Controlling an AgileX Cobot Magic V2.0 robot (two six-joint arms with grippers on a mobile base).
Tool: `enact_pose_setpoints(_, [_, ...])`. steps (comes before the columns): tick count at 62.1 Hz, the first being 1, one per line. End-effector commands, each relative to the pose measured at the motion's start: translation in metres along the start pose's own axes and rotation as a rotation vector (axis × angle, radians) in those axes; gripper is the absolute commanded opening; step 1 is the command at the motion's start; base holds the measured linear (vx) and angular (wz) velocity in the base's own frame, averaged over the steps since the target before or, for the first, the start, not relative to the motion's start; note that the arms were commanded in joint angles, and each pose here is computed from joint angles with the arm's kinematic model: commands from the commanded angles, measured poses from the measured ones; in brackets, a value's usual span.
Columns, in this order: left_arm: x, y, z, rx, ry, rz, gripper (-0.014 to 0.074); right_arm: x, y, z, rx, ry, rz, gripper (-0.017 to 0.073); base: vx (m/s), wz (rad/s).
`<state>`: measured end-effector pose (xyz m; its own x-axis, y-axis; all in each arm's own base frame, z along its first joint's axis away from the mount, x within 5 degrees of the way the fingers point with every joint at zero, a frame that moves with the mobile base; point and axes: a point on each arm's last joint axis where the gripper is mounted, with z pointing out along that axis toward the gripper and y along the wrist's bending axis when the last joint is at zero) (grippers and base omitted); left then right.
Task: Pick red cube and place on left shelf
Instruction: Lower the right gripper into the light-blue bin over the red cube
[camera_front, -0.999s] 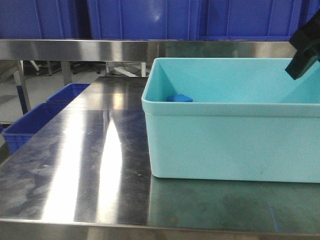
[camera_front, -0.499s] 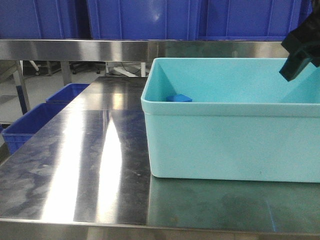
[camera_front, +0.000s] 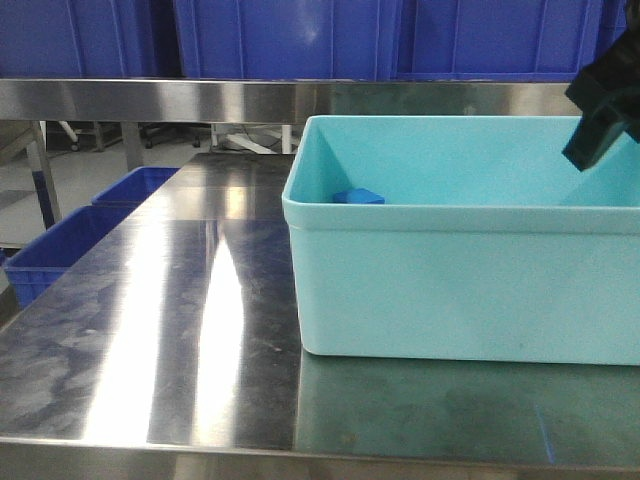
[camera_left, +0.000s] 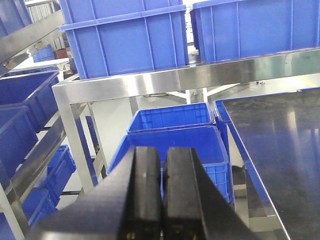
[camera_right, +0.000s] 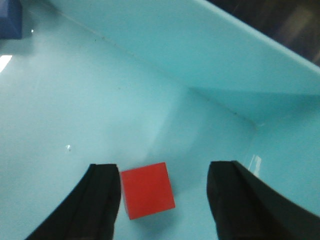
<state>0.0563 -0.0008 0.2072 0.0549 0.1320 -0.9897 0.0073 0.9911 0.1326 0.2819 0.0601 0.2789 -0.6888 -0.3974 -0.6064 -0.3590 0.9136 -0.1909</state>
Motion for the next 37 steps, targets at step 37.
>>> enact_pose_setpoints(37, [-0.001,0.000,0.000,-0.004,-0.069,-0.005,0.0106,-0.006,0.003,0.003,-0.013,0.031,-0.019,0.0626,0.00,0.00])
